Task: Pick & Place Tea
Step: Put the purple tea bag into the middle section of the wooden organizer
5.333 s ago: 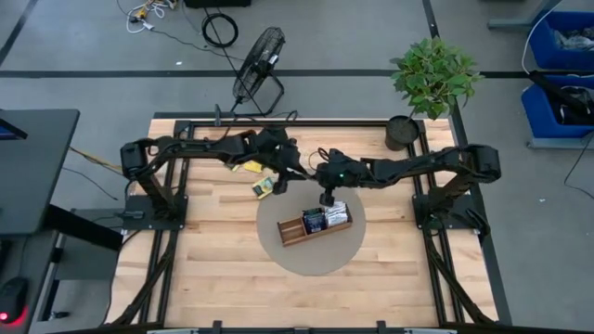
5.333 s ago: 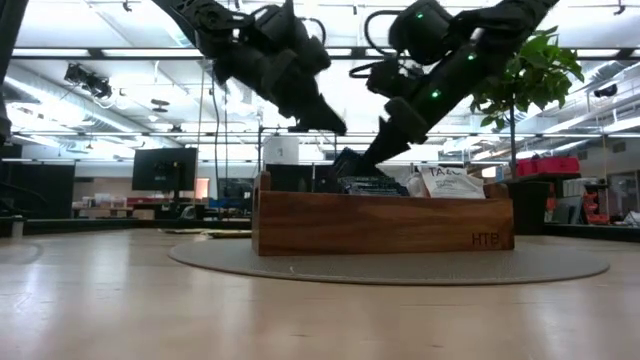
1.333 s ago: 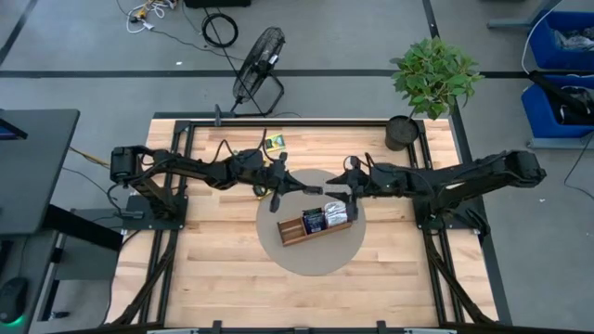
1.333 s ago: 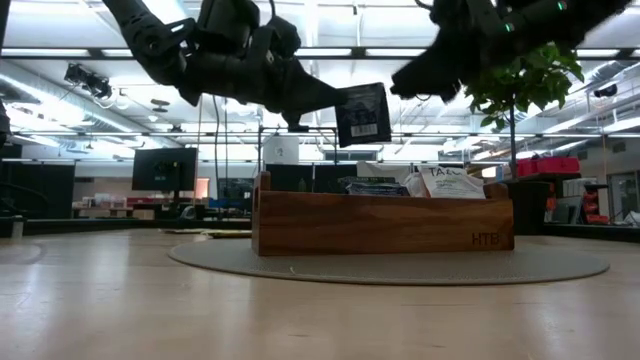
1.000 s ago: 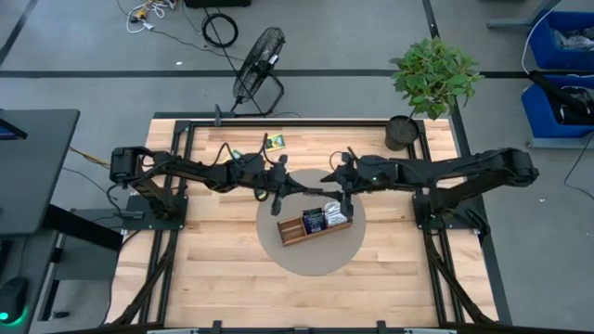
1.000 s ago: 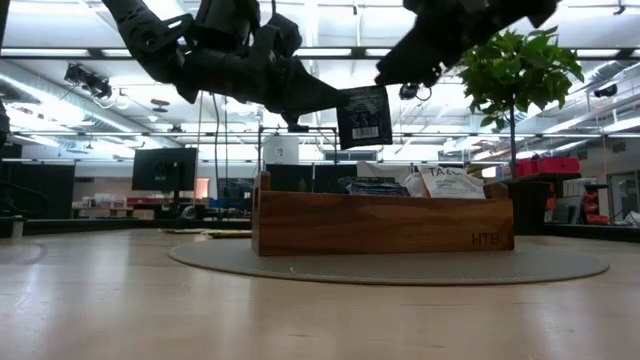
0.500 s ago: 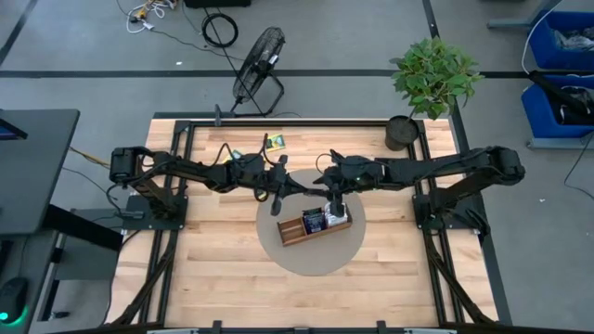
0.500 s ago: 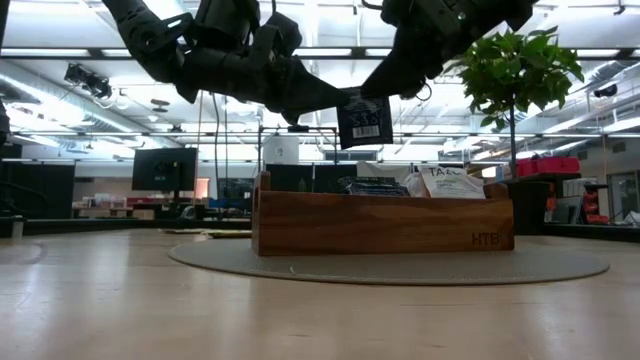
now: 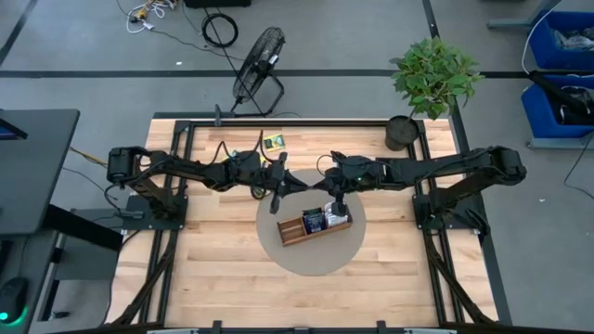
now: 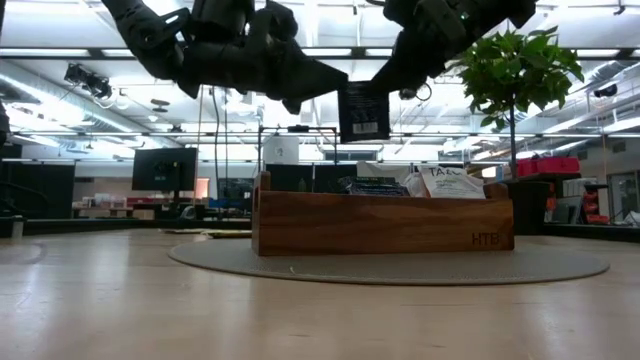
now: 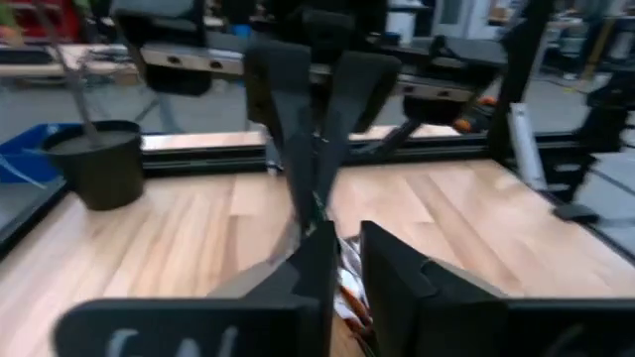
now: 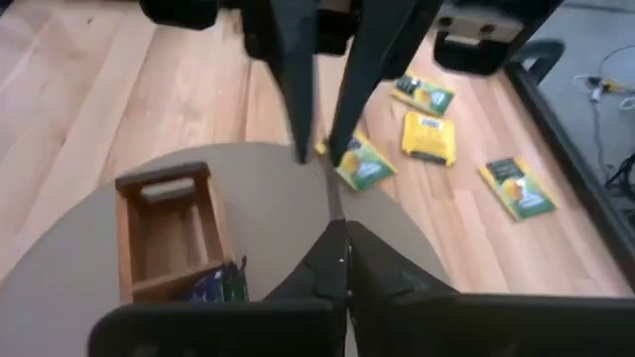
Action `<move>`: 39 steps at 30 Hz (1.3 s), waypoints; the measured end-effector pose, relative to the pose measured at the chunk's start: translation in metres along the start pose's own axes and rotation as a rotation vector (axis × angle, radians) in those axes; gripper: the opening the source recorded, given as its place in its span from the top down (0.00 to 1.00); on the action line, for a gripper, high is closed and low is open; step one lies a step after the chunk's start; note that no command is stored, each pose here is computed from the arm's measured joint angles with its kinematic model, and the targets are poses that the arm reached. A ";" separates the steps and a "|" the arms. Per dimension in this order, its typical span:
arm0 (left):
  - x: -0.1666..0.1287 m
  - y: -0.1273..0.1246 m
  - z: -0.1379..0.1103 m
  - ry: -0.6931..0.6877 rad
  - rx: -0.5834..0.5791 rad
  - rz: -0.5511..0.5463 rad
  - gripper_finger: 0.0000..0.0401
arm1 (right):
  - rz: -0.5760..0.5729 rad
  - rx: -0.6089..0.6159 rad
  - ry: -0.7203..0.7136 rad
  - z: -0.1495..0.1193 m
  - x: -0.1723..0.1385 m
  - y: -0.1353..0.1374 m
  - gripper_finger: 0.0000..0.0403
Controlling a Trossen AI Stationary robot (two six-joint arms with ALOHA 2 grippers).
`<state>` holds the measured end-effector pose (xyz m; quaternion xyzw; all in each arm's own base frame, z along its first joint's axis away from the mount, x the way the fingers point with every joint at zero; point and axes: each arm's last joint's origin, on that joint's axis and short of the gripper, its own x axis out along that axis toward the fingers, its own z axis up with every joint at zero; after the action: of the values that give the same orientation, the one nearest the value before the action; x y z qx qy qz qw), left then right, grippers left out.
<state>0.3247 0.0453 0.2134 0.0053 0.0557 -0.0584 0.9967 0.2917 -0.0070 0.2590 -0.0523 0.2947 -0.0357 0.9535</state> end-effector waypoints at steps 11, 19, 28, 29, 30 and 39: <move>-0.030 0.022 0.024 -0.018 -0.060 -0.051 0.61 | -0.009 -0.029 0.024 -0.001 -0.013 0.006 1.00; -0.039 0.014 0.041 -0.050 0.020 0.112 0.63 | 0.032 -0.060 -0.044 -0.012 -0.019 0.018 1.00; -0.037 -0.010 0.044 -0.009 0.083 0.181 0.70 | 0.248 0.004 -0.219 -0.040 -0.043 0.022 1.00; -0.036 -0.013 0.045 -0.020 0.086 0.172 0.71 | 0.263 0.010 -0.222 -0.041 -0.043 0.023 1.00; -0.036 -0.016 0.047 -0.033 0.092 0.162 0.71 | 0.270 0.015 -0.225 -0.042 -0.043 0.023 1.00; -0.024 -0.048 0.055 -0.188 0.112 0.110 0.79 | 0.327 -0.008 -0.235 -0.050 -0.040 0.030 1.00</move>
<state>0.3016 -0.0007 0.2702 0.0585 -0.0416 -0.0066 0.9974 0.2314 0.0224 0.2365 -0.0113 0.1862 0.1272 0.9742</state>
